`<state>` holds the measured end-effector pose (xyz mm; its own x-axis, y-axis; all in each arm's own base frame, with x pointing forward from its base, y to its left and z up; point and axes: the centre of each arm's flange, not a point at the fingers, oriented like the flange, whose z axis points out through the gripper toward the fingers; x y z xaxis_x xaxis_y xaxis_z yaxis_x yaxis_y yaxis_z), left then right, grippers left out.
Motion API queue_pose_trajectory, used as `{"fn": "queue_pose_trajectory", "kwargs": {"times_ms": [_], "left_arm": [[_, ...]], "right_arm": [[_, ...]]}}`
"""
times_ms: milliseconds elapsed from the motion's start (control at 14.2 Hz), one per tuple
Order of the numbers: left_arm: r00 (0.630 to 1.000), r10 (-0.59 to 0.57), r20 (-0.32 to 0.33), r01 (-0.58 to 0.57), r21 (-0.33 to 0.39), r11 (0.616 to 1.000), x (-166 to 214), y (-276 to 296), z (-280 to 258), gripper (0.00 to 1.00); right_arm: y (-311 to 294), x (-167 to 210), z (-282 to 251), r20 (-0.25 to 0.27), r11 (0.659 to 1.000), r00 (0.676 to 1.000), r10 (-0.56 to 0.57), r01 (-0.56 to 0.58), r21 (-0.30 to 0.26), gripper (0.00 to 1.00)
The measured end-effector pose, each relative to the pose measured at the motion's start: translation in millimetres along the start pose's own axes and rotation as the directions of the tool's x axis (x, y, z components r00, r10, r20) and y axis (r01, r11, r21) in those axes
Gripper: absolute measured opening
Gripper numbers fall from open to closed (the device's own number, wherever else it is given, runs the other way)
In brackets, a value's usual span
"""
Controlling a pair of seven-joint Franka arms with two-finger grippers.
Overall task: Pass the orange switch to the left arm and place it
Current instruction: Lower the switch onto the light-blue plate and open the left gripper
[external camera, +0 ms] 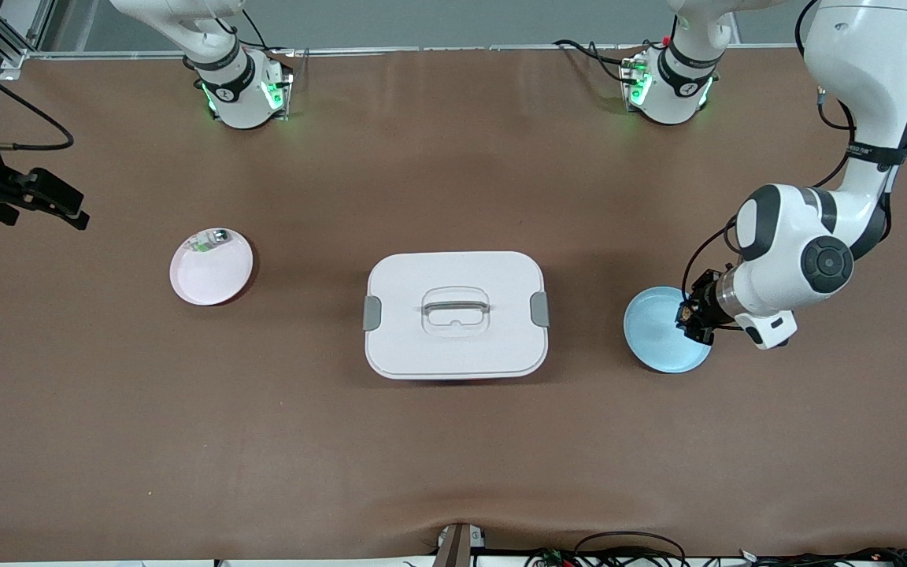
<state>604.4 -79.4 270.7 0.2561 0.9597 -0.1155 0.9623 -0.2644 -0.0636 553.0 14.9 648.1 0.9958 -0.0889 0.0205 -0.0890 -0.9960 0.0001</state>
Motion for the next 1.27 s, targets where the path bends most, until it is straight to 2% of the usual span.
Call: {"fn": "queue_pose_trajectory", "kwargs": {"times_ms": [283, 1060, 1272], "left_arm": [[1.0, -0.011, 0.01, 0.011, 0.018, 1.0, 5.3, -0.1, 18.9, 0.41], [1.0, -0.017, 0.008, 0.017, 0.009, 1.0, 13.6, -7.3, 74.7, 0.41], [1.0, -0.017, 0.002, 0.017, 0.014, 1.0, 13.8, -8.5, 80.1, 0.41]], "right_arm": [[-0.8, -4.4, -11.1, 0.005, 0.994, 0.994, 0.107, -0.107, -0.008, 1.0], [6.9, -5.0, -31.5, -0.034, 0.993, 0.992, 0.121, -0.121, -0.008, 1.0], [8.3, -10.3, -31.7, 0.004, 0.992, 0.992, 0.123, -0.123, -0.017, 1.0]]}}
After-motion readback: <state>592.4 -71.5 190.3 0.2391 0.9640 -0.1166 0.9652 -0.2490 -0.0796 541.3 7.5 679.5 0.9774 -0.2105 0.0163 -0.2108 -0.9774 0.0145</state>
